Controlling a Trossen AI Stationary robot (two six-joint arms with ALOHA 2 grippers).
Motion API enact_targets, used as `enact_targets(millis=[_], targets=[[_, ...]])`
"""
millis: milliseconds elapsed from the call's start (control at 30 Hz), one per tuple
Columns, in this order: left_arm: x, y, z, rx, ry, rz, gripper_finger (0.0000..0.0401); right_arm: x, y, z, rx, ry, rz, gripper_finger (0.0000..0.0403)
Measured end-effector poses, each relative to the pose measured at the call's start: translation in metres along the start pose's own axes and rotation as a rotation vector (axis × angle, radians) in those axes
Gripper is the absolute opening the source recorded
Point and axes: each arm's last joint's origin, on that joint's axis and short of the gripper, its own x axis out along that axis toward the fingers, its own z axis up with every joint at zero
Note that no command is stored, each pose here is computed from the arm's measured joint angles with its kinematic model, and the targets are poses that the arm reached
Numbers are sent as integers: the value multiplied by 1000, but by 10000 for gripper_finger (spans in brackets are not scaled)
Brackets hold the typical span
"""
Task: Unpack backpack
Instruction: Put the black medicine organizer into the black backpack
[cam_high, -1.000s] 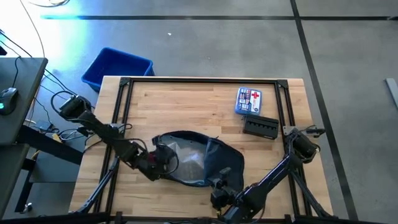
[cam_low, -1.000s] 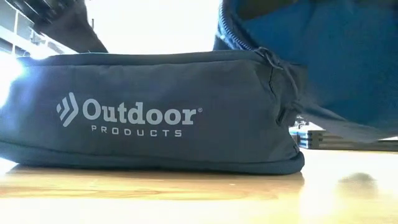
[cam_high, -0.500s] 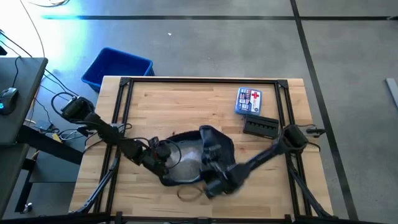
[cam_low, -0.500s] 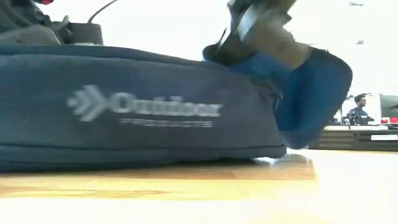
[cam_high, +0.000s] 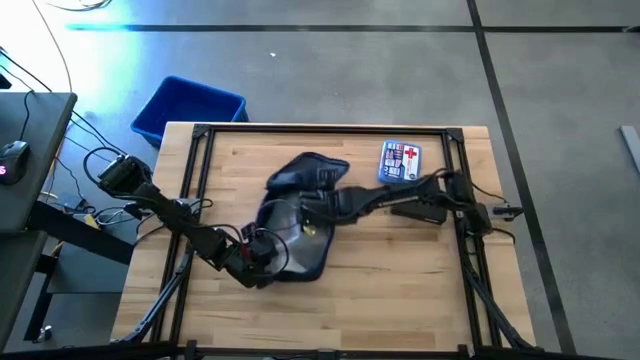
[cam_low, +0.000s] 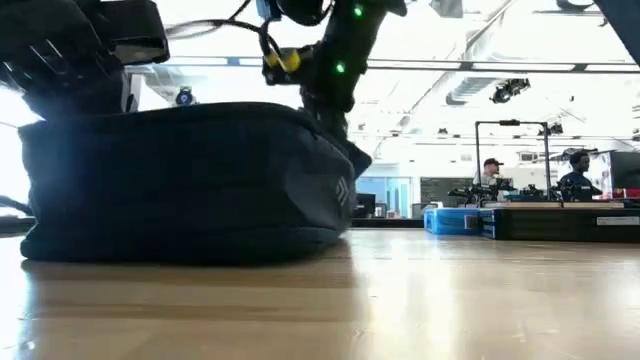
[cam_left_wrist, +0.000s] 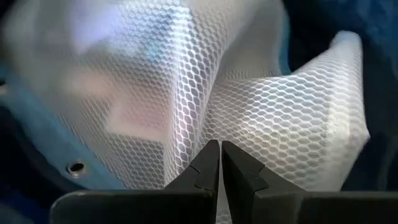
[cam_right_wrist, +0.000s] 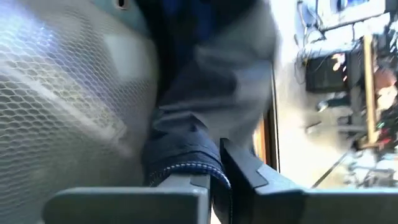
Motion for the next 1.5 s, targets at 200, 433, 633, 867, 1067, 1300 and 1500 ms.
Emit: enact_targets(millis=[200, 433, 633, 867, 1067, 1300, 1500], targets=[[0, 3, 1, 6, -61, 73, 0, -47, -37, 14, 59, 38, 32, 108], [-2, 1, -1, 19, -68, 73, 0, -102, -67, -1, 159, 224, 404, 175], [-6, -2, -7, 56, -55, 68, 0, -121, -71, -35, 258, 280, 352, 156], [-7, -5, -5, 88, -80, 51, 0, -109, -80, -129, 562, 482, 96, 99], [-20, -25, 21, 153, -189, -24, 0, -71, -81, -204, 816, 624, 35, 32], [-29, -51, 49, 234, -312, -47, 0, -15, -70, -251, 933, 766, 10, 5], [-5, -76, 42, 331, -296, -228, 0, 3, -62, -283, 882, 881, -42, 1]])
